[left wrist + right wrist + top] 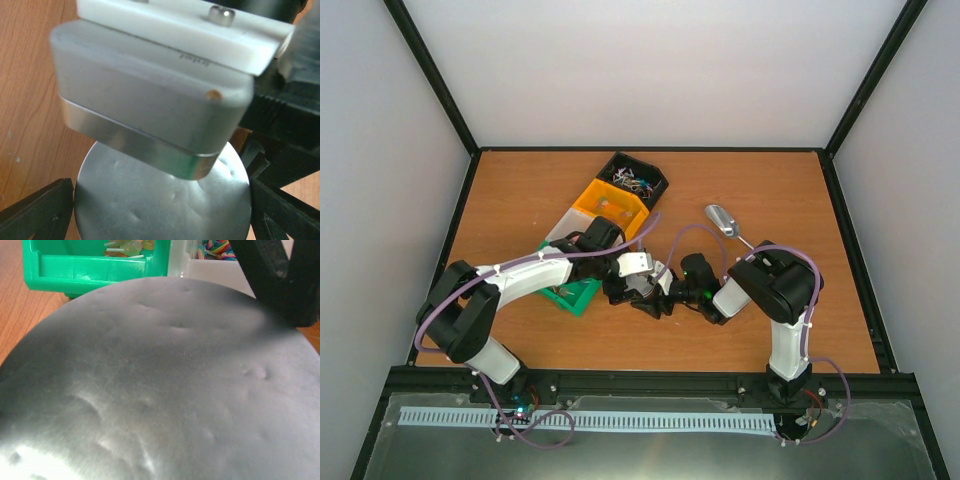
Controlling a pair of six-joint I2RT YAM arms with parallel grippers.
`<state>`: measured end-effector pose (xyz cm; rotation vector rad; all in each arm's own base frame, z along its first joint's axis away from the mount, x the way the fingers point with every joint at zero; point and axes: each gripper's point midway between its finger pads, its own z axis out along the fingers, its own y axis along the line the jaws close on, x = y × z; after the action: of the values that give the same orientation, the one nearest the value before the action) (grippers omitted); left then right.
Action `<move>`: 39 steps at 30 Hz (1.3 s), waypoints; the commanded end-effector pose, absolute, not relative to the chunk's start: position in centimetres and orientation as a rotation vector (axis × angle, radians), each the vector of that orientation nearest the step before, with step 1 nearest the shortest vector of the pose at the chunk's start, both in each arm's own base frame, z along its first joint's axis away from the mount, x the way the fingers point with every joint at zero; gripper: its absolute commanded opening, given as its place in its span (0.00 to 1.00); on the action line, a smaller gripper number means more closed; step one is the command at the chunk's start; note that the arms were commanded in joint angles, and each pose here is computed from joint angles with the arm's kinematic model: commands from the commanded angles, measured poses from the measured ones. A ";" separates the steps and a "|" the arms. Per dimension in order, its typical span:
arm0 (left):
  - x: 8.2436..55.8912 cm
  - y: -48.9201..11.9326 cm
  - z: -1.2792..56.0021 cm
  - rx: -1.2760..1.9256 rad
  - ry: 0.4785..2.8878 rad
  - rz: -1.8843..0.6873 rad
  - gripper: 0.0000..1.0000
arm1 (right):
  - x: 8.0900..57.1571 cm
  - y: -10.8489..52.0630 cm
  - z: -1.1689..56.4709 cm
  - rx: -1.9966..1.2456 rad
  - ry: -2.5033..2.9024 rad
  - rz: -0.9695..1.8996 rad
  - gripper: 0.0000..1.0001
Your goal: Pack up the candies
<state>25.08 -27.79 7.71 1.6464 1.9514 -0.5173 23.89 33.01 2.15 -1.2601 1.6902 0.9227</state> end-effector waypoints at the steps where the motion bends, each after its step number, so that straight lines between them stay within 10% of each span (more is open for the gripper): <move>1: 25.5 -28.2 8.2 1.632 1.919 -0.520 0.93 | 22.5 32.2 -0.3 -1.280 1.804 0.948 0.26; 16: 21.3 -26.5 6.6 2.023 1.690 -0.541 0.78 | 22.0 32.7 -0.5 -1.442 1.719 0.932 0.31; 24: 24.6 -27.5 6.8 1.805 1.849 -0.517 0.73 | 24.2 32.3 1.2 -1.263 1.743 0.896 0.86; 39: 26.5 -27.7 8.1 1.577 1.952 -0.488 0.73 | 25.9 31.6 2.7 -1.030 1.722 0.845 1.00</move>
<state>25.42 -28.38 7.89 1.6354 1.9254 -0.5502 24.45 31.76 2.51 -1.1097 1.7160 0.8909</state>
